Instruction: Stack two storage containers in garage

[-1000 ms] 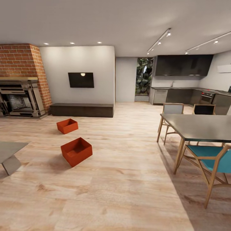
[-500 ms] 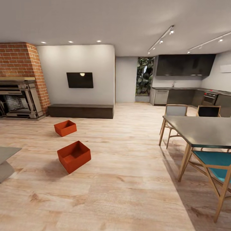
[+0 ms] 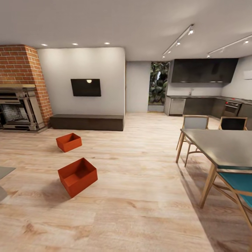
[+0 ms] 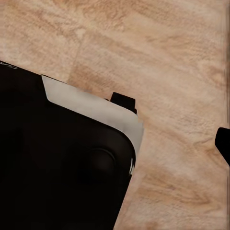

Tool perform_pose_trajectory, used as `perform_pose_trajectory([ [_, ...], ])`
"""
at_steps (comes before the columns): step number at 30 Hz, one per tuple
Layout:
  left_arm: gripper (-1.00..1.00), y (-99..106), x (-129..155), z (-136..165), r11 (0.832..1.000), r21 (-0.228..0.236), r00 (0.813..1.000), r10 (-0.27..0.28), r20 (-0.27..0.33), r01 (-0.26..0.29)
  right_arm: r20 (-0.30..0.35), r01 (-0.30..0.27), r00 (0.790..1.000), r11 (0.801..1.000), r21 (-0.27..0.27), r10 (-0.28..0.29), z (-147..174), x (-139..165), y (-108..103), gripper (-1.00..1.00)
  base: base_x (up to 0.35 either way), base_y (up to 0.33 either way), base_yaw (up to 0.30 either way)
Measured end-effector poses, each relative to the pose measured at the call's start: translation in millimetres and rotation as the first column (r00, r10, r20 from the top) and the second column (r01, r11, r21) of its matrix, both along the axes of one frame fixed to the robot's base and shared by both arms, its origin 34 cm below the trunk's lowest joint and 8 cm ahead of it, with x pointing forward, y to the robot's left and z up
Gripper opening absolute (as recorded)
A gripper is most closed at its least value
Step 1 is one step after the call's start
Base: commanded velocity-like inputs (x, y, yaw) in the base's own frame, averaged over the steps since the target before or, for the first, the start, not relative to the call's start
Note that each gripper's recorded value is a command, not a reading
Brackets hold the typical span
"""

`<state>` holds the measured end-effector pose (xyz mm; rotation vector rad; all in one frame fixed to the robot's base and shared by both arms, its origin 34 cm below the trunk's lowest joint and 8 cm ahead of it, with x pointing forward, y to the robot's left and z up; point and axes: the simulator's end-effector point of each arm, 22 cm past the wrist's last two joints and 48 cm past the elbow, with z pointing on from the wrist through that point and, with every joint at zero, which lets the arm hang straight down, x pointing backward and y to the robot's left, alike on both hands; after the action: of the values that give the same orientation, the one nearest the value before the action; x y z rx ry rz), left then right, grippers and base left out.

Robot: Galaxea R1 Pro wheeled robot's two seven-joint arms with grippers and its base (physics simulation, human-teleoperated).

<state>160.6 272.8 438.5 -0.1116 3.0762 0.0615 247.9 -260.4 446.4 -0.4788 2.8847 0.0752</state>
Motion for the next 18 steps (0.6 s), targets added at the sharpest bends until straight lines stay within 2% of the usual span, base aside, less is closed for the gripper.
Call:
perform_pose_trajectory([
  [18,1.0,-3.7,-0.1,-0.1,1.0,-0.005,1.0,0.002,0.001,-0.002,0.0,-0.001,1.0,1.0,0.0,0.001,0.0,0.1,0.5,1.0,0.324,0.0,0.0],
])
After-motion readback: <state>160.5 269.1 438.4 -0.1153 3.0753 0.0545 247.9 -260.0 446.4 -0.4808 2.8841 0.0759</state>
